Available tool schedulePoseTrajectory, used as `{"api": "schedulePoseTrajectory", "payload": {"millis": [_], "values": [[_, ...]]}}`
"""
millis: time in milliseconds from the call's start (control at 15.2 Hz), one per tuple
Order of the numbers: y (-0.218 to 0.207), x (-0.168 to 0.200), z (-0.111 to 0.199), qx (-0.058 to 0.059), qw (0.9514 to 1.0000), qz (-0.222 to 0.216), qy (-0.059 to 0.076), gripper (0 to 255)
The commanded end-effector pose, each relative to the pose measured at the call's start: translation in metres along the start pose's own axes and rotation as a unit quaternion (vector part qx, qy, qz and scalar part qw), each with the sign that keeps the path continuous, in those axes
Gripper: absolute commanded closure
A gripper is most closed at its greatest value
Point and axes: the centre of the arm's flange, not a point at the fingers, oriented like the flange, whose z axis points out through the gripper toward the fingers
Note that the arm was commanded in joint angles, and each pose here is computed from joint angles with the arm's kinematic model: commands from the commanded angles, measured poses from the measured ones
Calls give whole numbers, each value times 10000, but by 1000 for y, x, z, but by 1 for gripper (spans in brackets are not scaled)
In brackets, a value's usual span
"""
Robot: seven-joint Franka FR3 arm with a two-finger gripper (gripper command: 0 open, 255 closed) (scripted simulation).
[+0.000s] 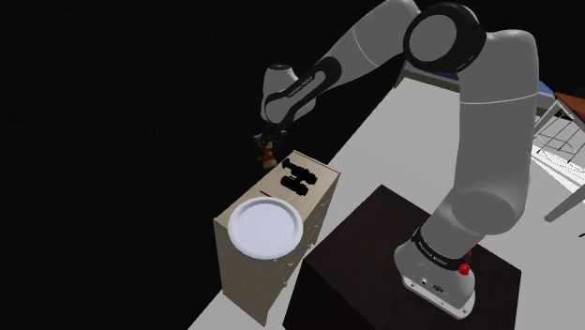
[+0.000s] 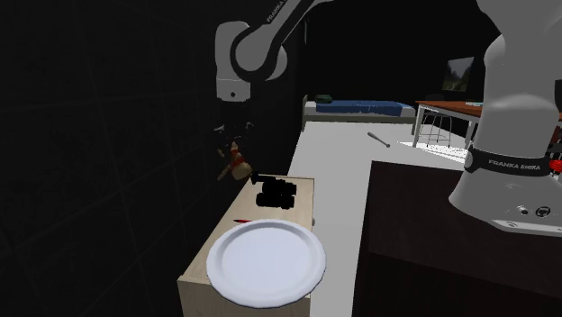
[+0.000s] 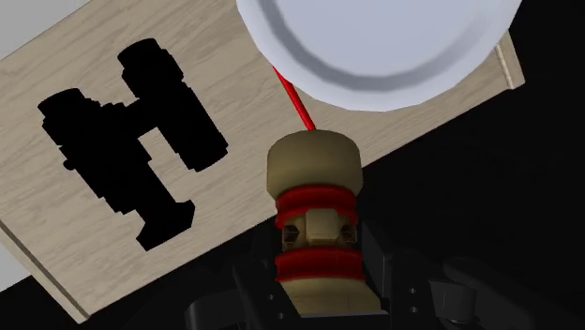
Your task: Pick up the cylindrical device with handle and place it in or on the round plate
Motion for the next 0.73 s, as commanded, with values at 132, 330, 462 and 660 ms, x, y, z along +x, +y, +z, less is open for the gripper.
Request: {"api": "schedulePoseTrajectory", "payload": {"millis": [132,330,462,660], "values": [[-20,-43,-15,0,10000,0,0,255],[-37,-77,-25,0,10000,0,0,255],[-48,-100,-32,0,10000,0,0,255],[-65,-135,-42,0,10000,0,0,255]]}}
